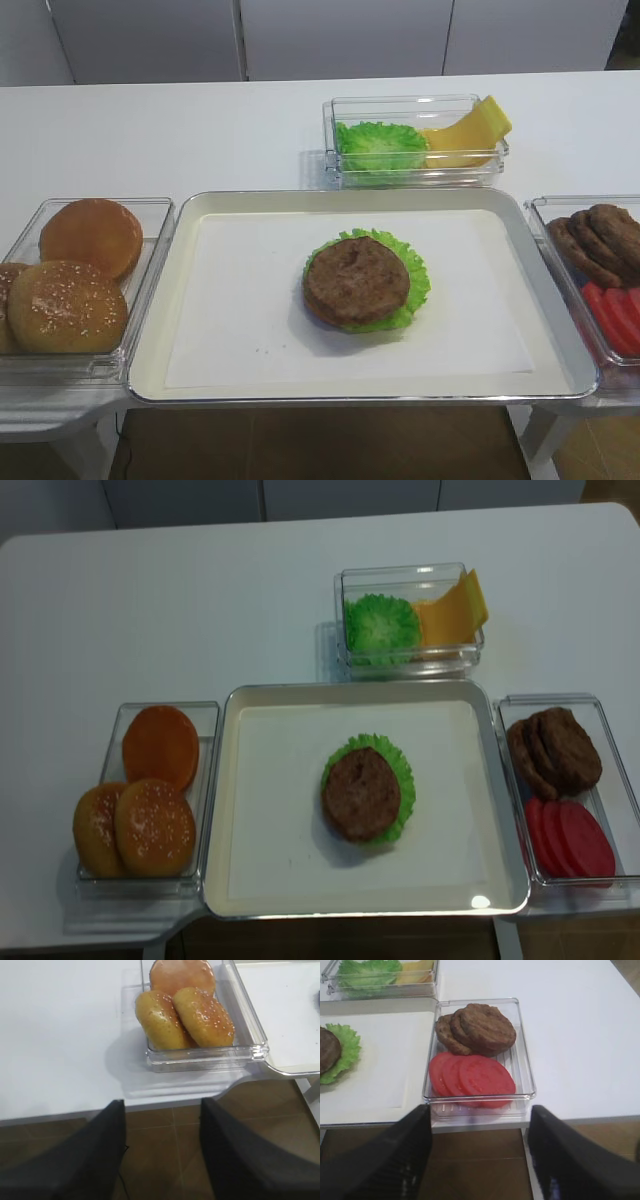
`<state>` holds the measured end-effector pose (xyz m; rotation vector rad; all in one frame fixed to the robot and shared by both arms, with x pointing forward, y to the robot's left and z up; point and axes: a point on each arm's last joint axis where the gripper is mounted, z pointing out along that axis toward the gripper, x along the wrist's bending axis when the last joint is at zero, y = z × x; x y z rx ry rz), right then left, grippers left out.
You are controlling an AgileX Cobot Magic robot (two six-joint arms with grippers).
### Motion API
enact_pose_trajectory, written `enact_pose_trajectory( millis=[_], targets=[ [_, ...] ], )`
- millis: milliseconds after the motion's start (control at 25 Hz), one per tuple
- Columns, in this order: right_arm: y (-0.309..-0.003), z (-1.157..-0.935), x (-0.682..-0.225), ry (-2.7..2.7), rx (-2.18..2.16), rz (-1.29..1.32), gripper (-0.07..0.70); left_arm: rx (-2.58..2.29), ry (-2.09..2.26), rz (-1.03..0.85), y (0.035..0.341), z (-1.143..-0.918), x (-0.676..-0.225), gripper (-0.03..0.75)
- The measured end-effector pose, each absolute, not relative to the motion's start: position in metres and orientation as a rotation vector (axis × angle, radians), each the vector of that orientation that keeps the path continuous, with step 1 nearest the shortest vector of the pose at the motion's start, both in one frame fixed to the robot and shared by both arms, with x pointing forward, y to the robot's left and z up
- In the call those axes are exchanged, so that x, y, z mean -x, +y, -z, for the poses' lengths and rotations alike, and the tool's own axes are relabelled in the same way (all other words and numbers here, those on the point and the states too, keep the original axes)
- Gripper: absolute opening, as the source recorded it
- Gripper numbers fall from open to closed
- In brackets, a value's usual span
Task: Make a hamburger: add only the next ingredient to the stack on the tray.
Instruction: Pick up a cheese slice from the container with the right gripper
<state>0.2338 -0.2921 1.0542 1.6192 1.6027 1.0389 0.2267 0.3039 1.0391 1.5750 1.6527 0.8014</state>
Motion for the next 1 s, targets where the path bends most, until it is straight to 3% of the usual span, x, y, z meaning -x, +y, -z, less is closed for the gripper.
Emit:
enact_pose_trajectory(
  millis=[520, 1000],
  targets=[
    [-0.281, -1.101, -0.331, 1.693, -1.827, -1.076, 0.452, -1.575, 1.653, -0.801, 0.304, -1.039, -0.227, 0.361],
    [-0.278, -1.116, -0.458, 1.763, -1.949, -0.955, 0.449, -1.575, 1.653, -0.801, 0.304, -1.039, -0.227, 0.361]
  ],
)
